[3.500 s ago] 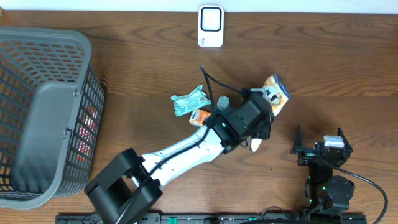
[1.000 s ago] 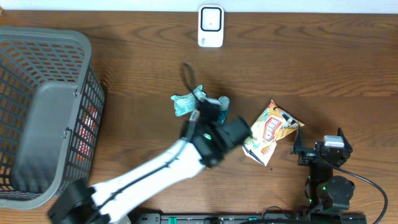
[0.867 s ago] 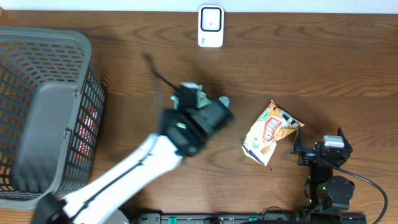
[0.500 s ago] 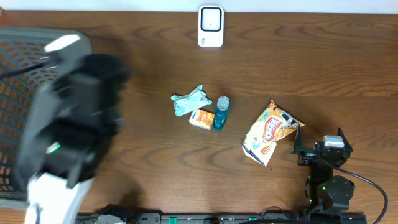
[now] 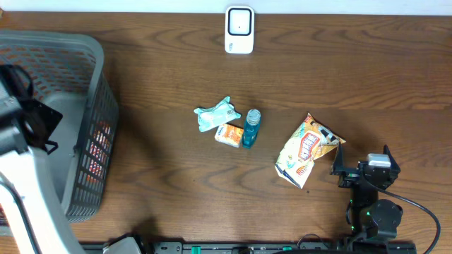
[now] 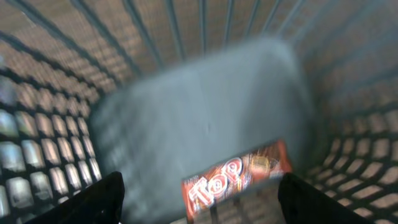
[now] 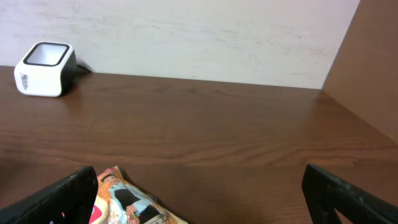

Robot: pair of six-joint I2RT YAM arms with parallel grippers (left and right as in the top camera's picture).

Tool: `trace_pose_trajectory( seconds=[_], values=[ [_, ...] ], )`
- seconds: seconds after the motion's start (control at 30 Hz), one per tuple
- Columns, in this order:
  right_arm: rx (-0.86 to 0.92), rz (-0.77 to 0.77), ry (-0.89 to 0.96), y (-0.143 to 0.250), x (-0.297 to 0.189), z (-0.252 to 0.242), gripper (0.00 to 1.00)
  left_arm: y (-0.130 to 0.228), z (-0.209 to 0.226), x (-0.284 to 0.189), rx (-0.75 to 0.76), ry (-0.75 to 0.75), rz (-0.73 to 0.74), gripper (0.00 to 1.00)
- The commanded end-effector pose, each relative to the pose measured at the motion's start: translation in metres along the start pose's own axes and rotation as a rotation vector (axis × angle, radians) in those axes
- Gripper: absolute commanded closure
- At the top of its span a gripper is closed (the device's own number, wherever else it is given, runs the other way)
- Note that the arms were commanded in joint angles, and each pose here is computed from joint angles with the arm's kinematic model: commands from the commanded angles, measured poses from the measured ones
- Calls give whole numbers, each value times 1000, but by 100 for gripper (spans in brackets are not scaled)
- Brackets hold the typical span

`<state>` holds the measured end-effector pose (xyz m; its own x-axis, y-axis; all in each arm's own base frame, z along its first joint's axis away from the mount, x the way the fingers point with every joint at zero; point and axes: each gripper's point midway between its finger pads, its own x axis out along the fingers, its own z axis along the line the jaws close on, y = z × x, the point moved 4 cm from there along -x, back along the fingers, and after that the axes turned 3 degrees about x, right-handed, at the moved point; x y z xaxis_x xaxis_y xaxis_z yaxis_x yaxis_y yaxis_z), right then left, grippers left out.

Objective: Scan the item barcode
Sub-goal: 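Reach the left gripper into the basket and grasp the red Top chocolate bar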

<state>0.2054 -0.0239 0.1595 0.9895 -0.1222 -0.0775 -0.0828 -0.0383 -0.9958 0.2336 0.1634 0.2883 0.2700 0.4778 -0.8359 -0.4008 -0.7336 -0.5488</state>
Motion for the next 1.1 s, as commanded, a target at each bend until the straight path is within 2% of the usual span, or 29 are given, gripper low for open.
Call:
trace_pose_trajectory(
  seconds=[0.0,0.07,0.2,0.33,0.67,1.07],
  values=[
    [-10,1,11,1,0,-2,1,20,-15,32,-130,115,257,8],
    [-11,1,11,1,0,-2,1,30,-16,50,-256,88,364,0],
    [-10,1,11,1,0,-2,1,50,-19,79,-503,-20,531,1],
    [-10,1,11,1,0,-2,1,65,-23,106,-648,-143,613,1],
    [-11,1,11,1,0,-2,1,91,-24,149,-784,-299,687,1],
    [-11,1,11,1,0,-2,1,131,-42,201,-780,-185,606,1]
  ],
)
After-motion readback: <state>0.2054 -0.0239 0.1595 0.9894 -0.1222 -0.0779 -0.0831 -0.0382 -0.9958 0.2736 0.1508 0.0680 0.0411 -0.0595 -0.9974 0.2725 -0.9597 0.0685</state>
